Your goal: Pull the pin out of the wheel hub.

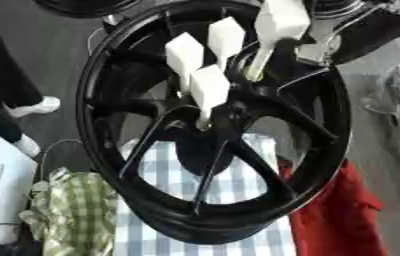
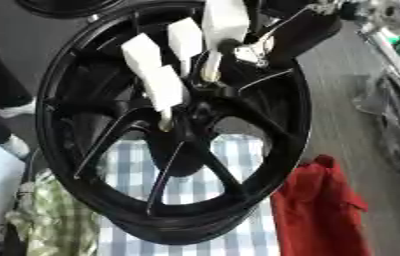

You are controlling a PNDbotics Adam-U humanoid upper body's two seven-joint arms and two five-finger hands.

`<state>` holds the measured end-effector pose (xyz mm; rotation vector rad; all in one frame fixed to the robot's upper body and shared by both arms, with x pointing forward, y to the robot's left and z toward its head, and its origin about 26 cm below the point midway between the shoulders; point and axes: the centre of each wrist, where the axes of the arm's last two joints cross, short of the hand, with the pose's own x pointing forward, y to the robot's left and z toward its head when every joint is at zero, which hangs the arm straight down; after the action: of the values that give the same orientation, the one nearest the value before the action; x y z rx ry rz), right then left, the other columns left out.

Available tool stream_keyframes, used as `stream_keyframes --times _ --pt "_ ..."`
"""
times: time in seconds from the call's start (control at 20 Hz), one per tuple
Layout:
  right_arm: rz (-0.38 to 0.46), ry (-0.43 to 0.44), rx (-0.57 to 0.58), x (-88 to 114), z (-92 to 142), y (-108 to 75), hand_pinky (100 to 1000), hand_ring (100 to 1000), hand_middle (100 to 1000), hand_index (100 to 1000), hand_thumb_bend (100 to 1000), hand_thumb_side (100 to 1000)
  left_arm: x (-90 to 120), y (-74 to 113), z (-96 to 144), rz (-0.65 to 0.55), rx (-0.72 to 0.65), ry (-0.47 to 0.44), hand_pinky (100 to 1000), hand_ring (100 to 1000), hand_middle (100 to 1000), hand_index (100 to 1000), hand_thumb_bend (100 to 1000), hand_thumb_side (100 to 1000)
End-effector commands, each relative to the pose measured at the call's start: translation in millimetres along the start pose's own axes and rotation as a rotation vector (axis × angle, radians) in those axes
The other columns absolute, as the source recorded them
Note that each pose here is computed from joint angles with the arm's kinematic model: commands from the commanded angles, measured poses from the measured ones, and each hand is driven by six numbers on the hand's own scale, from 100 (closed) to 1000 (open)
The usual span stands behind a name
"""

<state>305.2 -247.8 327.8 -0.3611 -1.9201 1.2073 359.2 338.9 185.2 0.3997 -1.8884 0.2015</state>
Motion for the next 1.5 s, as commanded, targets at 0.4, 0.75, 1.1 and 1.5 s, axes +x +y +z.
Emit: stream_keyframes --times 0.4,0.75,1.1,1.5 --pt "0.036 0.126 -0.199 -17 32 -39.4 683 413 428 504 103 100 7 25.6 -4 -0.059 0.069 -0.037 761 872 821 804 395 778" --pt "0.076 0.464 -0.447 -88 79 -57.2 684 414 429 504 111 100 6 35.7 -2 -0.071 0.108 -0.036 762 873 822 804 397 775" --pt "0.128 0.697 -0.654 -140 139 -48.5 683 416 430 503 119 100 9 35.0 -4 -0.064 0.109 -0.052 762 873 822 805 398 771" --pt "0.175 0.943 -0.696 -183 199 6.1 701 449 461 534 145 100 10 32.3 -4 -0.057 0.101 -0.054 761 873 822 804 399 769"
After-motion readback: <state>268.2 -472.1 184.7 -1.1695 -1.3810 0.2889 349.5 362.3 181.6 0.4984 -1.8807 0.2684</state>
